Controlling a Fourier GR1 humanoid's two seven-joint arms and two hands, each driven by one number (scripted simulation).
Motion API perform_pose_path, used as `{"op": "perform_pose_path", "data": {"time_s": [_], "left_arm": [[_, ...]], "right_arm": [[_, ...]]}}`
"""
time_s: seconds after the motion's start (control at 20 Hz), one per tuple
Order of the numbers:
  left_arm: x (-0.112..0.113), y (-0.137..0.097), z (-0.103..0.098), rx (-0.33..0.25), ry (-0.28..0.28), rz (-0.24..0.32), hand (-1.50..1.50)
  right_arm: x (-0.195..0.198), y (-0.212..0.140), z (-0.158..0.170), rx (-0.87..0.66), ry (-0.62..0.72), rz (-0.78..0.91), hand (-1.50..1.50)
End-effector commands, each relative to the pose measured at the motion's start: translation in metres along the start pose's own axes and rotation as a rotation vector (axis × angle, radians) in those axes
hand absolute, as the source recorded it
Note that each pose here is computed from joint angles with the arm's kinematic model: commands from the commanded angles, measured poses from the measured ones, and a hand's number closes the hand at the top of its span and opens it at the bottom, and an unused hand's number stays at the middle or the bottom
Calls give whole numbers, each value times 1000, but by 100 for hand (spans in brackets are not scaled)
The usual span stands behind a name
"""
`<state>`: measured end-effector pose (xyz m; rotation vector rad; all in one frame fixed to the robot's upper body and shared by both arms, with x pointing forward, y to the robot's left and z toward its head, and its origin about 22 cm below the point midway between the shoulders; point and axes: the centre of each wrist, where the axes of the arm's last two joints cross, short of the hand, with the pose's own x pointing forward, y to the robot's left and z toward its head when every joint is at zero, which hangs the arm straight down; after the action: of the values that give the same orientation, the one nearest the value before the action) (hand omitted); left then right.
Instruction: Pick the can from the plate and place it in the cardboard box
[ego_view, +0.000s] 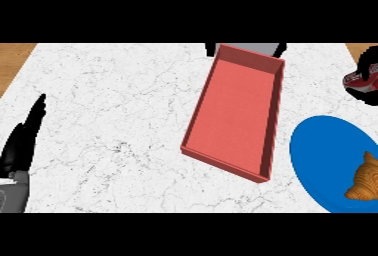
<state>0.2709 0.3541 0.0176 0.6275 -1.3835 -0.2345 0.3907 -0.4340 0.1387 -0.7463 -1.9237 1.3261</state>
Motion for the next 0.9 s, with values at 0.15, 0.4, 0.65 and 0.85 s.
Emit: {"op": "perform_pose_path", "data": {"time_s": [0.15,0.4,0.65,0.85], "left_arm": [[2,-2,-3,1,22,4,0],[-6,12,13,19,21,-7,0],[-7,-8,12,34,18,5,0],[-3,-3,16,15,5,-8,0]], "right_arm": [[30,-17,-72,7,-178,-146,150],[48,-15,-97,11,-185,-281,150],[93,7,-148,28,-142,-366,150],[124,27,-176,76,-103,-435,150]]}}
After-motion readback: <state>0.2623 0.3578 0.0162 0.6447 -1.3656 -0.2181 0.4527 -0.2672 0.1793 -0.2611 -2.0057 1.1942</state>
